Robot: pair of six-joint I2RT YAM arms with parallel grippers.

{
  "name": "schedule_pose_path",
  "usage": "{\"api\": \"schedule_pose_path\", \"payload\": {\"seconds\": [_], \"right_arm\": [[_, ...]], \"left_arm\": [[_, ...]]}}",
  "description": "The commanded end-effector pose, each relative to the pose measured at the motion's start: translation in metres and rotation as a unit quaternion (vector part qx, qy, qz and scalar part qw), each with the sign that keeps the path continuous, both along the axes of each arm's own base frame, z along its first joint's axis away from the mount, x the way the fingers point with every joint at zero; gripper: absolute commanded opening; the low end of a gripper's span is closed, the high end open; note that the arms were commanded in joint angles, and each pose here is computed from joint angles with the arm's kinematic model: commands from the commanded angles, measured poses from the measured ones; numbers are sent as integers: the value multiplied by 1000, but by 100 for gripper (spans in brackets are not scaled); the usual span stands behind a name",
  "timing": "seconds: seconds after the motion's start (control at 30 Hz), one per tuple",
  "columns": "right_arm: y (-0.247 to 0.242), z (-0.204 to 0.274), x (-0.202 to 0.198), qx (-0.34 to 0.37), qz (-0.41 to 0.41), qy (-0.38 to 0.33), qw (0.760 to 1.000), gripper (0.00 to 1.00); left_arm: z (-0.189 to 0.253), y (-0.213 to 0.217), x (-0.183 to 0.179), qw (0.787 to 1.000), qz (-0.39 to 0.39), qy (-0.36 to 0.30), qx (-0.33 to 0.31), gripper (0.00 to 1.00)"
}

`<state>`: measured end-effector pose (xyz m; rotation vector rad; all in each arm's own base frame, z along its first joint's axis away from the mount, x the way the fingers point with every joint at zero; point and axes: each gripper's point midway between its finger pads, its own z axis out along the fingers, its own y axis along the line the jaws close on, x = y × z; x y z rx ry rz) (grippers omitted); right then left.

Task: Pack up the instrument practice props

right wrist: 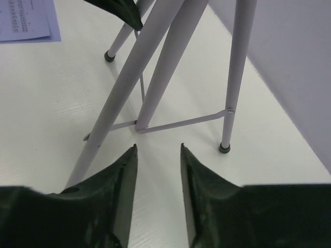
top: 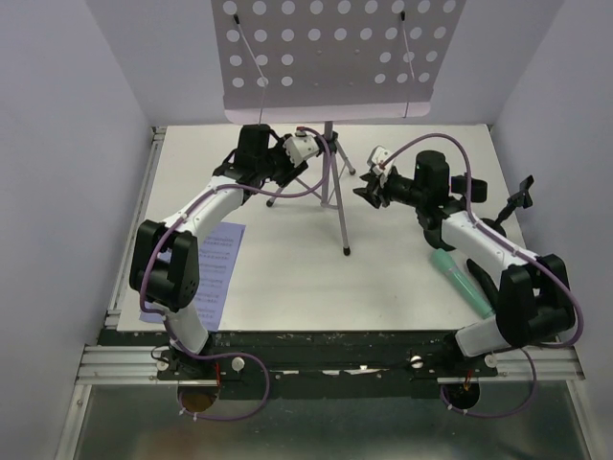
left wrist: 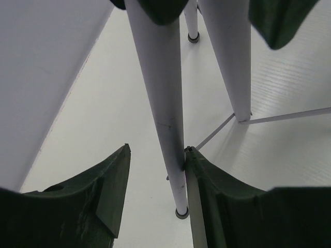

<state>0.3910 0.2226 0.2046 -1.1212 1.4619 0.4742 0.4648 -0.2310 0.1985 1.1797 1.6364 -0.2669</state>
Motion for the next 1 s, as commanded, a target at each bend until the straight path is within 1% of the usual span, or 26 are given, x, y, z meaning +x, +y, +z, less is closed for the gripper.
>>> {"api": "schedule_pose_path", "payload": {"seconds": [0.0, 0.1, 0.2, 0.33, 0.47, 0.5, 0.57, 0.7, 0.73, 0.77, 0.87, 0.97], "right_arm": [[7, -18, -5, -10, 29, 16, 999, 52], [25, -13, 6, -7, 44, -1, 999, 55], [50, -13, 4, -13, 63, -21, 998, 57], [84, -11, -16, -8, 96, -12, 995, 57], [107, -9, -37, 3, 117, -8, 993, 57], [107, -7, -37, 9, 112, 1, 994, 57], [97, -6, -25, 9, 66, 9, 998, 58], [64, -8, -2, 13, 57, 2, 998, 61], [54, -9, 7, 10, 53, -2, 999, 62], [47, -12, 15, 7, 49, -3, 999, 64], [33, -14, 45, 14, 39, -9, 999, 67], [34, -3, 71, 39, 33, -23, 998, 68]], "left_arm": [[2, 21, 9, 999, 2, -33, 25, 55], [2, 32, 15, 998, 9, -38, 39, 55], [3, 46, 24, 997, 17, -51, 56, 56], [9, 66, 36, 994, 38, -71, 72, 57], [13, 86, 36, 991, 64, -82, 82, 66], [11, 88, 32, 991, 65, -77, 82, 67], [8, 91, 19, 994, 59, -62, 74, 70], [3, 89, -18, 997, 43, -25, 54, 76], [3, 88, -27, 998, 42, -14, 48, 90], [1, 87, -36, 998, 42, 3, 39, 99], [3, 81, -61, 998, 36, 42, 23, 99], [7, 78, -82, 997, 31, 63, 10, 98]]}}
